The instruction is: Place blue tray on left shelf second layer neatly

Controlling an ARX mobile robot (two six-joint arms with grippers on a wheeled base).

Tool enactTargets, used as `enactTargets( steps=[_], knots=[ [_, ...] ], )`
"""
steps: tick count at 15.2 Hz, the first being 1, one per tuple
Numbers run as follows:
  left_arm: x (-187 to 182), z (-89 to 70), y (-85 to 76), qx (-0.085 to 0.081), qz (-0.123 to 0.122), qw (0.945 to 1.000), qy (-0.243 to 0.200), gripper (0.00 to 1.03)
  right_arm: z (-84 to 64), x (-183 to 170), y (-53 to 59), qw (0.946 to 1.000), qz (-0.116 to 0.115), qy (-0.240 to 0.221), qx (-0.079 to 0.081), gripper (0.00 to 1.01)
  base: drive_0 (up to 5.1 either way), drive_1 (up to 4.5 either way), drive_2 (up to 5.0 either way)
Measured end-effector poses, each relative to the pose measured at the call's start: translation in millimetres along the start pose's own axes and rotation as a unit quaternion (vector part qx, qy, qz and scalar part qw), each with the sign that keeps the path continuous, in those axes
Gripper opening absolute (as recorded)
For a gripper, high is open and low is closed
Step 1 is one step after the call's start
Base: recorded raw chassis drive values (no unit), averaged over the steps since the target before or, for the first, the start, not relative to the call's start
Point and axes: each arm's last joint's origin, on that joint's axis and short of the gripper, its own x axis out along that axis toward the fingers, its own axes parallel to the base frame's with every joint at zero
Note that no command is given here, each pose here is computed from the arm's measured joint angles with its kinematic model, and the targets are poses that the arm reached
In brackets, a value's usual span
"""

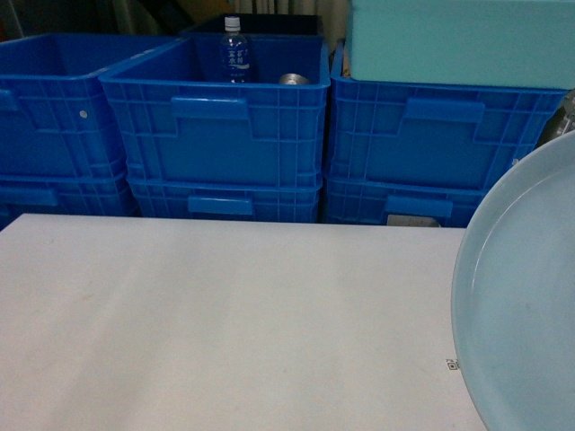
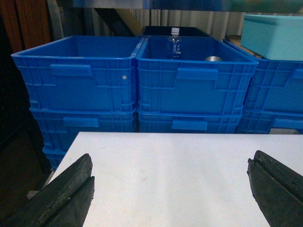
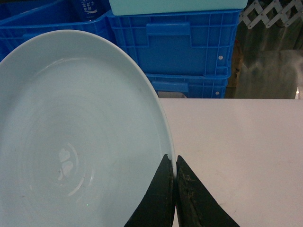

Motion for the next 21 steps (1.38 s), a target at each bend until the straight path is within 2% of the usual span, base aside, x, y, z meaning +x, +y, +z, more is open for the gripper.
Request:
enactTargets(
  steps=[4, 21],
  knots=[
    [0.0, 0.0, 0.1, 0.000, 0.001, 1.0000, 0.000, 0.98, 0.0, 0.0, 0.1, 1.0000, 0.001, 0.000, 0.000, 0.02, -1.4, -1.38, -1.4],
    [0.0, 0.2, 0.1, 0.000, 0.000, 1.0000, -0.001, 0.98, -0.8, 0.0, 0.0, 1.0000, 0.001, 0.002, 0.000, 0.02, 2.8, -3.65, -3.6]
  ],
)
